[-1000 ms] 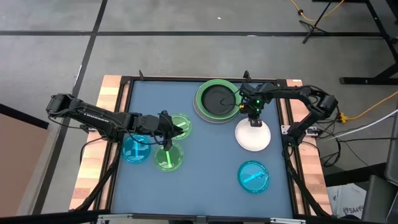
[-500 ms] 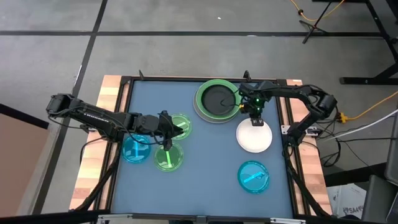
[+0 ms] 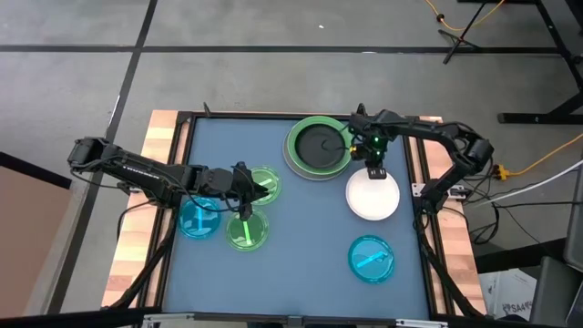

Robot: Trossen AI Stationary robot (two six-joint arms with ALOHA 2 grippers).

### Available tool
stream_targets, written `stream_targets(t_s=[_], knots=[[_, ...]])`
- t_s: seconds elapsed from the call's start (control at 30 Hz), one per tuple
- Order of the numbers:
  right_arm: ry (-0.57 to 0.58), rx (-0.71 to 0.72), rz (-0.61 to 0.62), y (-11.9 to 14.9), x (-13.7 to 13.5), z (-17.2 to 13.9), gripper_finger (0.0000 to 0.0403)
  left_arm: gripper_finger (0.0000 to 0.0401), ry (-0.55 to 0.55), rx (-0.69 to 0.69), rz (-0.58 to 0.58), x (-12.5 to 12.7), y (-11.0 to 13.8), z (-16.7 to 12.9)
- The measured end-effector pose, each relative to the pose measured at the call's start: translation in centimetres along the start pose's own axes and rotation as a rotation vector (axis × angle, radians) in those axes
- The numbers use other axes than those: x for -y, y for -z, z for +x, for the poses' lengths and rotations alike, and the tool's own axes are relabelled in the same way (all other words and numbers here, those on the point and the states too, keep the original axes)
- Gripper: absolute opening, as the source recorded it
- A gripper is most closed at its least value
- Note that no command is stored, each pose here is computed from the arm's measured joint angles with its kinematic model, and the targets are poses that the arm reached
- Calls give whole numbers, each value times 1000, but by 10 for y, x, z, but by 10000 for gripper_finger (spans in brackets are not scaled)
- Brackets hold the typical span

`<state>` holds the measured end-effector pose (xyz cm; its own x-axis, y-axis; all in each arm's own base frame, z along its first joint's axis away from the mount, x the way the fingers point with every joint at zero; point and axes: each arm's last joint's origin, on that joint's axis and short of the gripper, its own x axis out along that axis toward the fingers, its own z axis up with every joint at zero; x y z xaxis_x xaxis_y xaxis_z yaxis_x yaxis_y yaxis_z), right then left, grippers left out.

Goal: Stack plastic plates
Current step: Stack the medium white plate on the medium black plate

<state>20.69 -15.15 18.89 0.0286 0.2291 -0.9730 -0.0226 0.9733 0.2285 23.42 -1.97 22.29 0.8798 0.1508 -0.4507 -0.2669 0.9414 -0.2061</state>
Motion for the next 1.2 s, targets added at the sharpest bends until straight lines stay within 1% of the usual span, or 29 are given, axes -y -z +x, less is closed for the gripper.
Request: stream_targets(t_s=[0.27,0.4,0.67,0.93,1.13,1.2], knots=[[21,28,-7,-11,0,-33,0,59,0,0,0,0,0,0],[63,79,-15,-19,1,-53,0,59,0,0,0,0,0,0],[156,214,43,-34,4,-90,0,59,0,0,0,0,0,0],[257,399,120,-49,13,-103,0,59,0,-1,0,0,0,0],[309,554,212,-61,21,-112,0,59,0,0,0,0,0,0],[343,585,233,-63,23,-114,0,59,0,0,0,0,0,0]])
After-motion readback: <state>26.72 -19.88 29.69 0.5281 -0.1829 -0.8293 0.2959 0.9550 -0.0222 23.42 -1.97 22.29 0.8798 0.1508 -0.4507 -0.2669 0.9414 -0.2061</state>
